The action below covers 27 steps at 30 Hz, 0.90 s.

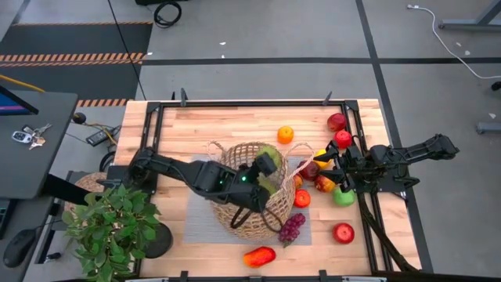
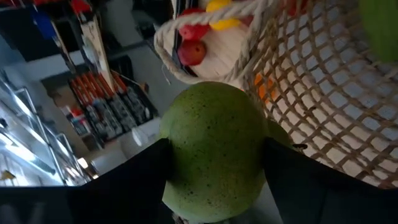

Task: Build produce basket
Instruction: Put the green pear into the brown basket

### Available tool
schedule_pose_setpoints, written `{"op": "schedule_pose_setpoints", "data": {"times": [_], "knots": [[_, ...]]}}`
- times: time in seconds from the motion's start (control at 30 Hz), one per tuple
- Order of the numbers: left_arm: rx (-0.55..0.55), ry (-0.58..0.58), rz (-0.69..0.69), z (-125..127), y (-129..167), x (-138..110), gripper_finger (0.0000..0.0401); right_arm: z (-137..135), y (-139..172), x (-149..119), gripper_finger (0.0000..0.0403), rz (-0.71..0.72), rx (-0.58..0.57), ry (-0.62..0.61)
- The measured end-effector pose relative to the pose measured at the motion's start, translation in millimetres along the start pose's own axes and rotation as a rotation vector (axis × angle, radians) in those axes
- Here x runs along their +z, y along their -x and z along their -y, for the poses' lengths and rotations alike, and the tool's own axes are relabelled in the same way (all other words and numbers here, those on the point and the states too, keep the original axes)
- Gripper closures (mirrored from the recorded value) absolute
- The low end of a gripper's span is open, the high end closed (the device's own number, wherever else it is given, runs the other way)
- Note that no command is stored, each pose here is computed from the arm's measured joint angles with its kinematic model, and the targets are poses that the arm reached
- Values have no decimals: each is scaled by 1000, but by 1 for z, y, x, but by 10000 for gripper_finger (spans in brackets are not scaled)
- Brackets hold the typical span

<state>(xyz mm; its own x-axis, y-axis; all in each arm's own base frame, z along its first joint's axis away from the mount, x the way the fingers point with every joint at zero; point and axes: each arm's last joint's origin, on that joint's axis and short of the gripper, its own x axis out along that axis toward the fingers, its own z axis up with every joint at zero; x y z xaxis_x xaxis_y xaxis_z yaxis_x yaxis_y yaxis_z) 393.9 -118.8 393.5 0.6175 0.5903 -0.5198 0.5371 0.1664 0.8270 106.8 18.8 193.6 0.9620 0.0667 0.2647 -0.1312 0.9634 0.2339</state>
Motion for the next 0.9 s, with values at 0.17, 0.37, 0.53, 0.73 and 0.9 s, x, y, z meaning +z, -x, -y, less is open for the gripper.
{"op": "schedule_pose_setpoints", "data": {"times": [0.17,0.37,0.53,0.73,0.9], "knots": [[-29,29,-16,-4,-17,-10,154,0,0,0,148,0,0,0],[-203,80,61,5,-43,-11,156,0,0,0,148,0,0,0],[-303,101,88,12,-67,-8,156,0,0,0,148,-1,0,0],[-450,69,102,26,-95,-5,158,0,0,0,148,0,0,0],[-576,40,116,42,-115,2,156,0,0,0,148,0,0,0]]}}
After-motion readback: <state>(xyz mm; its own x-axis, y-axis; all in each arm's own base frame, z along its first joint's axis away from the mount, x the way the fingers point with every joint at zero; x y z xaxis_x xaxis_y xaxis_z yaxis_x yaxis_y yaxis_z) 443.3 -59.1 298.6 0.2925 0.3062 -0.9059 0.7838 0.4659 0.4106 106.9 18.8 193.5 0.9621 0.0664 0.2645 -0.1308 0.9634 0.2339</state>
